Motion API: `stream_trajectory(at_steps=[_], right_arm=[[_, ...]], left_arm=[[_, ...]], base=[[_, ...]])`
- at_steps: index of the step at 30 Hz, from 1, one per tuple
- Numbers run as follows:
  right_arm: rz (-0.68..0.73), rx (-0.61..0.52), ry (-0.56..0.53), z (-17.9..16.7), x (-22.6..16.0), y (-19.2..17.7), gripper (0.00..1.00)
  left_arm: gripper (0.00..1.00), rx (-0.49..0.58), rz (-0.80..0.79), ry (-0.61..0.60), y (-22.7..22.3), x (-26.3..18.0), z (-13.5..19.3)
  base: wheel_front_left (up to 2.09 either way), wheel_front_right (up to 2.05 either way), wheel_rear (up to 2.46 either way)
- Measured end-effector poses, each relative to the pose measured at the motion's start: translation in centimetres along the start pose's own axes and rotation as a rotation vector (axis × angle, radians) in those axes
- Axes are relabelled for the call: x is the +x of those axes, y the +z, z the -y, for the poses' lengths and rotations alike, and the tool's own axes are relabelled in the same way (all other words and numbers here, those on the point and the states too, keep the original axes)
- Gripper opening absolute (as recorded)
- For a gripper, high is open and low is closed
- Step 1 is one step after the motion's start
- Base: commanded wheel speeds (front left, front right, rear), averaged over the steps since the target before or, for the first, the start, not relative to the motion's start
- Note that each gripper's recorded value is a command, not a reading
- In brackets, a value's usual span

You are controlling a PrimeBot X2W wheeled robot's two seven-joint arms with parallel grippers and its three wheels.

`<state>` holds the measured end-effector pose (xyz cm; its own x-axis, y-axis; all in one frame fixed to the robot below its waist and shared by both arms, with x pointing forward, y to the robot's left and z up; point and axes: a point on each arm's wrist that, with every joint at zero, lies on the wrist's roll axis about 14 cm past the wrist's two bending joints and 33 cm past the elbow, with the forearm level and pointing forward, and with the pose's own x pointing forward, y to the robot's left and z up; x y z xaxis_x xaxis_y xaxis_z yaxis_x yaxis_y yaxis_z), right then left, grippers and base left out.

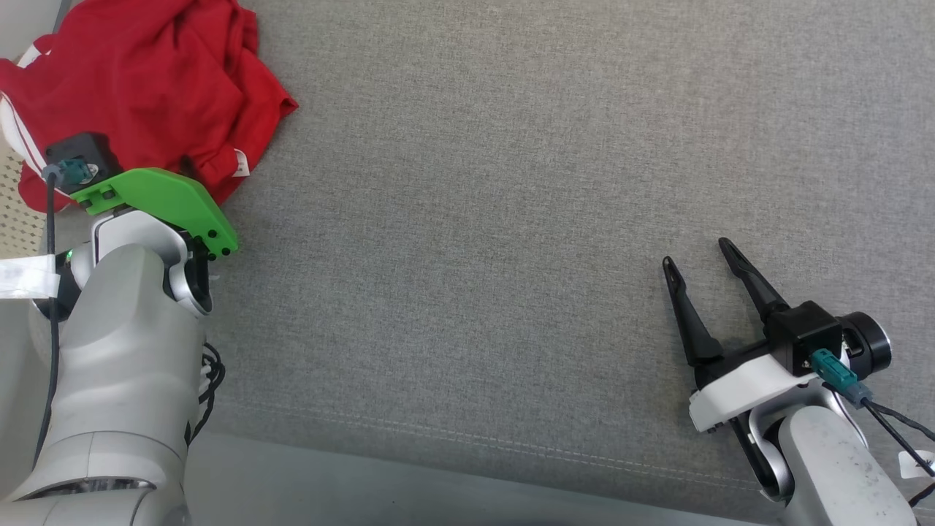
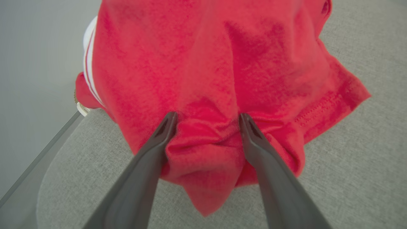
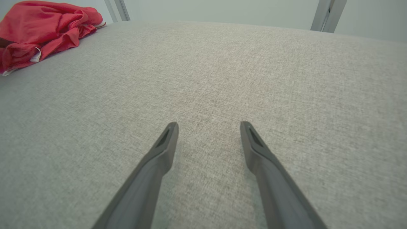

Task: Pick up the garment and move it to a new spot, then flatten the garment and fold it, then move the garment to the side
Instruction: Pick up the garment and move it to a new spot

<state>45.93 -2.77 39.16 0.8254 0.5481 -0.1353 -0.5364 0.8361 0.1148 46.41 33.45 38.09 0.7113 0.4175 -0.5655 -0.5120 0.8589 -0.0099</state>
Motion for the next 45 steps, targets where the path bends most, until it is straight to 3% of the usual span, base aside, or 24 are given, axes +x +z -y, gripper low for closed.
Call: stream_trajectory(at_steps=[6,7,8,9,21,25,34,45], right_arm=[[0.001,-0.007,-0.008,0.4,-0.3,0.2,1.0],[0.002,-0.007,-0.009,0.4,-0.3,0.2,1.0],[0.002,-0.006,-0.01,0.4,-0.4,0.2,1.0],[0.002,-0.006,-0.011,0.5,-0.4,0.2,1.0],[0.035,-0.009,-0.012,-0.4,-1.0,2.0,1.0],[0.055,-0.007,-0.01,-0.9,-1.2,2.9,1.0],[0.096,-0.003,-0.01,-2.1,-1.9,4.8,1.0],[0.14,0.019,-0.068,-1.7,-3.5,6.5,1.0]], left_arm=[[1.0,0.036,-0.027,0.004,-0.9,0.1,-0.2],[0.7,0.039,-0.029,0.004,-0.9,0.1,-0.2],[0.15,0.043,-0.019,-0.001,-0.8,0.2,-0.1],[0.0,0.044,-0.009,-0.007,-0.7,0.2,0.0],[0.0,-0.027,0.274,-0.018,4.7,-1.6,-0.9],[0.0,-0.042,0.429,-0.035,8.9,-3.3,-1.3],[0.0,-0.111,0.614,-0.06,12.9,-7.0,-2.6],[0.0,-0.08,0.833,-0.163,18.6,-11.3,0.2]], base=[[0.0,0.0,0.0],[0.0,0.0,0.0],[0.0,0.0,0.0],[0.0,0.0,0.0],[0.0,0.0,0.0],[0.0,0.0,0.0],[0.0,0.0,0.0],[0.0,0.0,0.0]])
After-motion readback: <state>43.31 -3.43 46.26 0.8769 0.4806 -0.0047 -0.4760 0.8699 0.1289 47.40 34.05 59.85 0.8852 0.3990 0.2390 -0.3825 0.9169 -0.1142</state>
